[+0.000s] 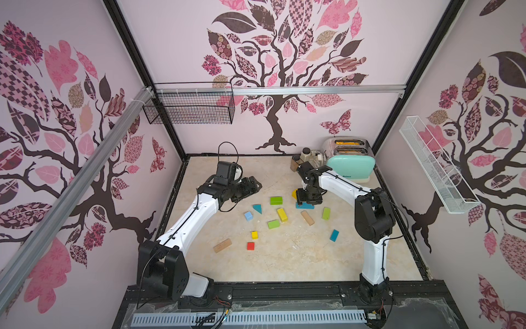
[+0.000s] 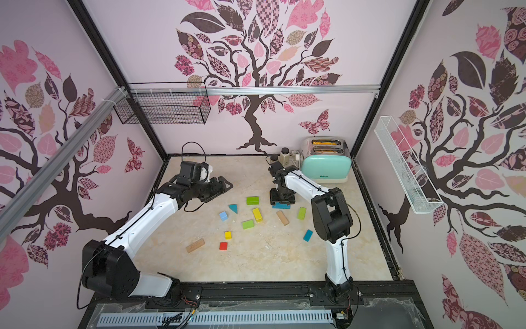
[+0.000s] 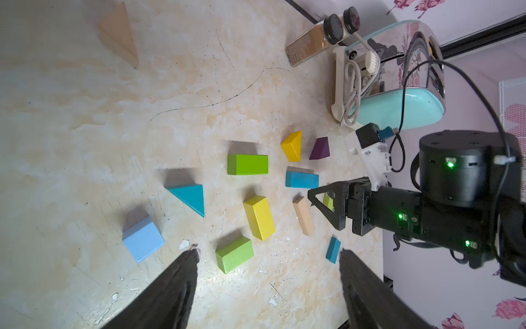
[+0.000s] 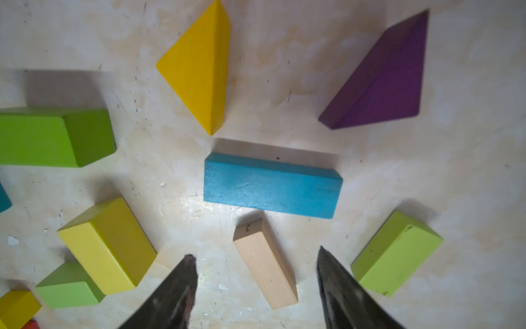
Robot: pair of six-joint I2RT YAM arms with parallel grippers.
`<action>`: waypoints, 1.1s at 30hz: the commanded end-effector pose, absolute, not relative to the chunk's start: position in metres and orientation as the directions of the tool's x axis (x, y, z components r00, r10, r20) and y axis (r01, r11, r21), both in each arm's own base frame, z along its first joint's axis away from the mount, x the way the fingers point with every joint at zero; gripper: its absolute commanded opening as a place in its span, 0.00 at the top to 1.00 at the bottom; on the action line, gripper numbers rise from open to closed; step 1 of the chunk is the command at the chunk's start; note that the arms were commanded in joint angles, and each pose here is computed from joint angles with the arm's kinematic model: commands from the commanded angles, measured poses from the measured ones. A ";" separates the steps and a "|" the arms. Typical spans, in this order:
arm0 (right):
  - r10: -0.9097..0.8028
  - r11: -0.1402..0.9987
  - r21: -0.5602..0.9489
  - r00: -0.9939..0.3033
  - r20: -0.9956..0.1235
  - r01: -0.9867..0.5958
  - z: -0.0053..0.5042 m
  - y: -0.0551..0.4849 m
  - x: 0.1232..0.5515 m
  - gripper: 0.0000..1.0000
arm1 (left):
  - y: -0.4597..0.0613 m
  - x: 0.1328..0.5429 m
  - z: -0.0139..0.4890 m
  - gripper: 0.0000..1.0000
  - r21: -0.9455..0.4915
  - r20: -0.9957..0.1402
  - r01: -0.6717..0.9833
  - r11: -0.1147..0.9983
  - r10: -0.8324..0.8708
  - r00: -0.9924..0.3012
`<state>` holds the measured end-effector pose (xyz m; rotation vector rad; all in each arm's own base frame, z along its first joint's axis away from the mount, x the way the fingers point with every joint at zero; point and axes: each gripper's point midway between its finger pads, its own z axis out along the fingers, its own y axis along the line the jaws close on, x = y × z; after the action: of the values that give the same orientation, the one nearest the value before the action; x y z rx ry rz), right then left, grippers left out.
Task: Assemble a carrot with building blocks
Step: Adjust the building block at the center of the board.
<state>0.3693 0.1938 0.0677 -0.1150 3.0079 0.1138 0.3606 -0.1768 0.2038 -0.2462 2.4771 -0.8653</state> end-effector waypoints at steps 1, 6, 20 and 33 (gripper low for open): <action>-0.054 0.995 0.077 -0.989 -0.140 -0.065 0.063 0.194 0.366 0.24 | -0.181 0.362 0.208 0.17 -0.652 -0.400 0.017 0.758 -0.325 -0.857; -0.059 0.995 0.071 -0.993 -0.105 -0.067 0.047 0.192 0.355 0.24 | -0.185 0.363 0.205 0.17 -0.661 -0.385 0.020 0.750 -0.316 -0.867; -0.146 0.989 0.006 -0.987 -0.068 -0.146 0.026 0.183 0.334 0.68 | -0.190 0.368 0.194 0.17 -0.678 -0.357 0.015 0.735 -0.312 -0.881; -0.327 0.945 -0.051 -0.936 -0.129 -0.323 0.036 0.192 0.336 0.69 | -0.196 0.378 0.193 0.17 -0.684 -0.348 0.020 0.729 -0.302 -0.887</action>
<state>0.3298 0.1894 0.0236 -0.4329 3.0300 -0.0428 0.3685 -0.1928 0.1849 -0.2288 2.5203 -0.9684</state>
